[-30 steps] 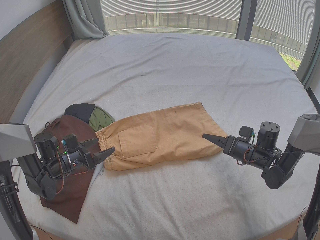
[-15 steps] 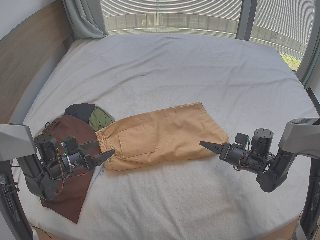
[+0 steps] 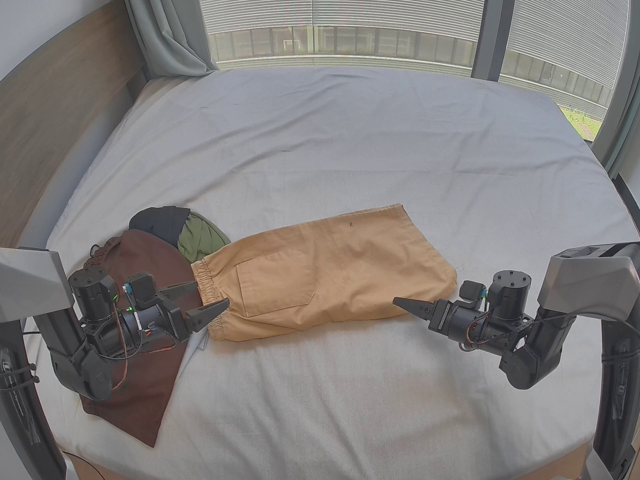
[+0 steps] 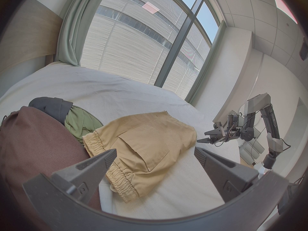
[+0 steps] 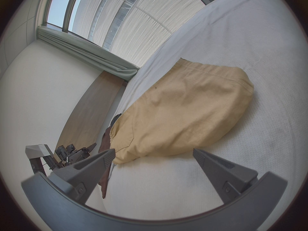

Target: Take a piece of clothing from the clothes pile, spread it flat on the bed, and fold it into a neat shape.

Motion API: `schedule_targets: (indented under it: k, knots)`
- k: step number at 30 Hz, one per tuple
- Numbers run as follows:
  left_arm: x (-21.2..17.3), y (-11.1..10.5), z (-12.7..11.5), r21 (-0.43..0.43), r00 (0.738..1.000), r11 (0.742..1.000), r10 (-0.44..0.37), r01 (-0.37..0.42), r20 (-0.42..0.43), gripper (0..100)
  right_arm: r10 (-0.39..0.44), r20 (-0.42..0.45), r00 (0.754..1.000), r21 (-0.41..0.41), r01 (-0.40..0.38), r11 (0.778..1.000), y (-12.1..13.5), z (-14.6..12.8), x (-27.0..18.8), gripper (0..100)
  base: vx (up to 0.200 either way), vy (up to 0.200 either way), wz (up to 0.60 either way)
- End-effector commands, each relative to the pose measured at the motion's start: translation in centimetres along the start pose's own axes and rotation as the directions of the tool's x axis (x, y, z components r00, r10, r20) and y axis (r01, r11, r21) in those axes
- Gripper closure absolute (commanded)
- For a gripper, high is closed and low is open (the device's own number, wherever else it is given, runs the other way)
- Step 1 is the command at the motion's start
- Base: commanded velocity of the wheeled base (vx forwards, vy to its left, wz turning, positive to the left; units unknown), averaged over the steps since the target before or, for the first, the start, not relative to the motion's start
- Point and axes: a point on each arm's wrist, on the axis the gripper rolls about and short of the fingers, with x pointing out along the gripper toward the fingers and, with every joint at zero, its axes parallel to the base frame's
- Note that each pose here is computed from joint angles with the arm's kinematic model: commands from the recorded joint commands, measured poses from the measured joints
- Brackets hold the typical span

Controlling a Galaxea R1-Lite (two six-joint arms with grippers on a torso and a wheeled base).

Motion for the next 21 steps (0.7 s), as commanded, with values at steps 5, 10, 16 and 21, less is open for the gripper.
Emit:
schedule_targets:
  k: [5,10,16,21]
  knots:
    - [0.0,0.0,-0.1,-0.002,1.0,1.0,0.001,-0.001,-0.003,0,-0.022,-0.007,1.0,0.014,0.022,1.0,-1.4,-1.0,1.3,0,0.0,0.0,0.0]
    - [0.0,0.0,-0.2,-0.004,1.0,1.0,0.0,0.0,-0.005,0,-0.025,-0.006,1.0,0.031,0.025,0.999,-1.8,-1.2,1.7,0,0.0,0.0,0.0]
    - [0.1,0.0,-0.3,-0.007,1.0,1.0,-0.003,0.003,-0.01,0,-0.027,-0.006,1.0,0.042,0.028,0.999,-3.1,-1.9,3.0,0,0.0,0.0,0.0]
    - [0.2,0.2,-0.6,-0.008,1.0,1.0,-0.001,0.001,-0.015,0,-0.003,0.021,1.0,0.042,0.002,0.999,-3.4,-2.0,3.6,0,0.0,0.0,0.0]
